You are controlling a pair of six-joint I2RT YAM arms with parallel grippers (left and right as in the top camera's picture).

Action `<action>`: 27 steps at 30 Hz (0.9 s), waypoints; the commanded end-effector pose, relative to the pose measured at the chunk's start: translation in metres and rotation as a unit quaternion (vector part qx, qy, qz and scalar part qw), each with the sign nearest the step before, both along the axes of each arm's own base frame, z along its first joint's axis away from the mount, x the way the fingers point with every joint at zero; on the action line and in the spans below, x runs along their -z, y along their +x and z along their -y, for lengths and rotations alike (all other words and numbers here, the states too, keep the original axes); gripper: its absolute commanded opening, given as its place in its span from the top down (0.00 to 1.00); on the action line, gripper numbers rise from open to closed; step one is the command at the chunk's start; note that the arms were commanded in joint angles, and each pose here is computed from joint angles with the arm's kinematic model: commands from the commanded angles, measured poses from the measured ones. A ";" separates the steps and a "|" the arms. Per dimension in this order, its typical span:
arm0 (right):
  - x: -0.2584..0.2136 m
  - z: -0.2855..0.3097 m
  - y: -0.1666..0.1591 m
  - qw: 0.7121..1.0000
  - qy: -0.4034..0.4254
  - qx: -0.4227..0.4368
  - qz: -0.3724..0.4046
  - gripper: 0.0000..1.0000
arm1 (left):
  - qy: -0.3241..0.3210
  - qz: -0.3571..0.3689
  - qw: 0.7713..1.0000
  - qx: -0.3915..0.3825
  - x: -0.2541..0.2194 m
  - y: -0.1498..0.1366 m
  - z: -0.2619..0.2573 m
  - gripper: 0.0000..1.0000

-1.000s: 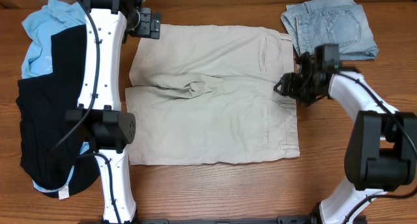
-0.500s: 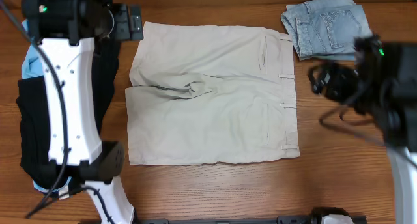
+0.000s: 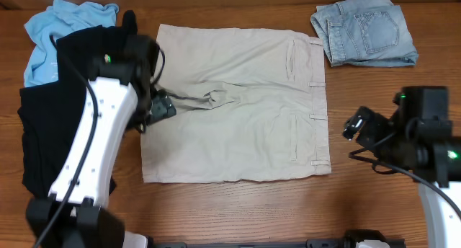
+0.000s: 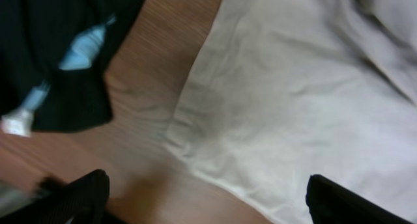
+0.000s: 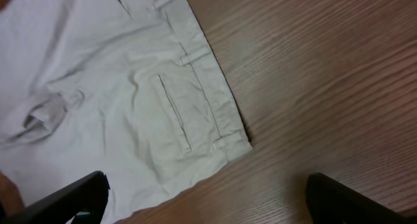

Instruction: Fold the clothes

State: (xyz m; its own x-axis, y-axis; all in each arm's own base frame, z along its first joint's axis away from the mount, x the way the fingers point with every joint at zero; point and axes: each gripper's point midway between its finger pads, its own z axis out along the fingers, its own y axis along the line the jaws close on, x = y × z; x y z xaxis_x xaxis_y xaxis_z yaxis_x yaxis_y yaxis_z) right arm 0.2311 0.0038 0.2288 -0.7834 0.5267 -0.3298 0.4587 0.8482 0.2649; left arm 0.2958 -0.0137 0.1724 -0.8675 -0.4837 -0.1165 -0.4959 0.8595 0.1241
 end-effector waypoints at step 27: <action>0.064 -0.014 0.011 0.991 0.025 -0.070 -0.114 0.02 | -0.015 0.077 0.942 -0.327 0.183 -0.087 -0.021 0.50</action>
State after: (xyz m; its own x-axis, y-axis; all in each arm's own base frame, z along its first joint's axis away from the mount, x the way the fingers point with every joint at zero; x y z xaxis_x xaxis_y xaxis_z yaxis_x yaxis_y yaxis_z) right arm 0.2412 0.0160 0.1646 -0.8975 0.4268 -0.1114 0.3998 0.8938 0.2030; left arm 0.2180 0.0038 -0.0038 -0.3757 -0.9061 -0.1945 -0.9206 0.3890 -0.0340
